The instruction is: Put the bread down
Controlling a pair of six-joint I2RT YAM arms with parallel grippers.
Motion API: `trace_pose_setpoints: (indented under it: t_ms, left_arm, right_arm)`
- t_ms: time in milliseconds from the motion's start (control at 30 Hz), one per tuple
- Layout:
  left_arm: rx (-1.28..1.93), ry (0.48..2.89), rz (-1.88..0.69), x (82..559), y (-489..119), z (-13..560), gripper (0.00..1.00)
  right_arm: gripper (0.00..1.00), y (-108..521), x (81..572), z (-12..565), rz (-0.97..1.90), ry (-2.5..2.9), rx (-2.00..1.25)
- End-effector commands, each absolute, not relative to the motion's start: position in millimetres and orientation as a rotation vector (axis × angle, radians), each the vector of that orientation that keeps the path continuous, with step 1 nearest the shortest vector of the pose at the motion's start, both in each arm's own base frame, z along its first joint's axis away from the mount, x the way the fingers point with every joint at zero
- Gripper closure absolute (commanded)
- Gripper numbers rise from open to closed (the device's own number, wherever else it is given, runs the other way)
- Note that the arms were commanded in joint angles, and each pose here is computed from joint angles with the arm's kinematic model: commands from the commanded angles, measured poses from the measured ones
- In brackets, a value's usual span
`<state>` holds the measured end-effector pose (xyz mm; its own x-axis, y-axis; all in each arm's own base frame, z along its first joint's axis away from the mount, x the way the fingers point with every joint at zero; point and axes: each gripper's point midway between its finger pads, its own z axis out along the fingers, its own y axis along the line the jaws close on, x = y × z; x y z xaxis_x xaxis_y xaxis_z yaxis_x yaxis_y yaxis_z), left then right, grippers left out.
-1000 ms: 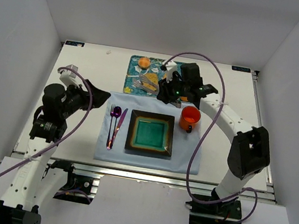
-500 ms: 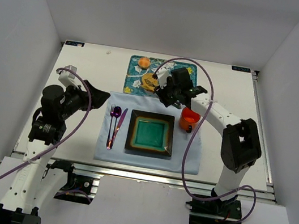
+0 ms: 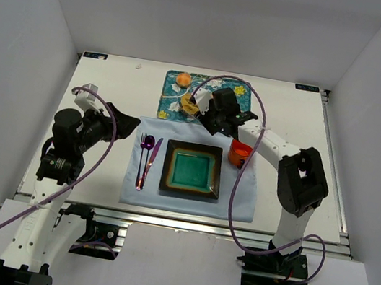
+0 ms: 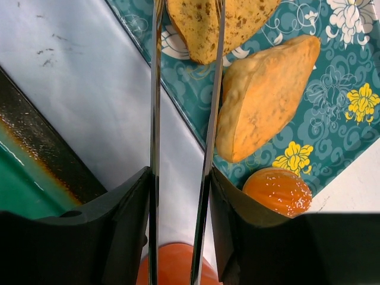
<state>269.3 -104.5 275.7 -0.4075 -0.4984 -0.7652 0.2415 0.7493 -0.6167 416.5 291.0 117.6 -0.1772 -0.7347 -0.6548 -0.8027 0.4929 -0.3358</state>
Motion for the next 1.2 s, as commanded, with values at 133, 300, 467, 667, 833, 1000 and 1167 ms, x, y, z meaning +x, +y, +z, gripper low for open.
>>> trace_pose_setpoints:
  t_ms: [133, 300, 467, 667, 833, 1000, 1167]
  left_arm:
    - [-0.206, 1.811, -0.799, 270, -101, 275, 0.24]
    - [-0.202, 1.810, -0.805, 271, -102, 276, 0.24]
    - [-0.203, 1.806, -0.805, 272, -102, 276, 0.24]
    - [-0.202, 1.801, -0.809, 274, -103, 278, 0.24]
    - [-0.199, 1.795, -0.807, 275, -103, 282, 0.24]
    - [-0.195, 1.793, -0.803, 276, -102, 284, 0.23]
    - [-0.191, 1.794, -0.800, 277, -102, 284, 0.23]
  right_arm:
    - [0.54, 289, 421, 114, 0.051, 1.905, -1.286]
    - [0.57, 286, 418, 104, 0.040, 1.919, -1.309]
    - [0.66, 286, 416, 104, 0.048, 1.918, -1.316]
    - [0.84, 295, 415, 134, 0.108, 1.868, -1.281]
    - [0.88, 304, 404, 180, 0.211, 1.794, -1.237]
    - [0.88, 297, 371, 215, 0.303, 1.731, -1.231]
    - [0.89, 270, 311, 215, 0.392, 1.739, -1.288]
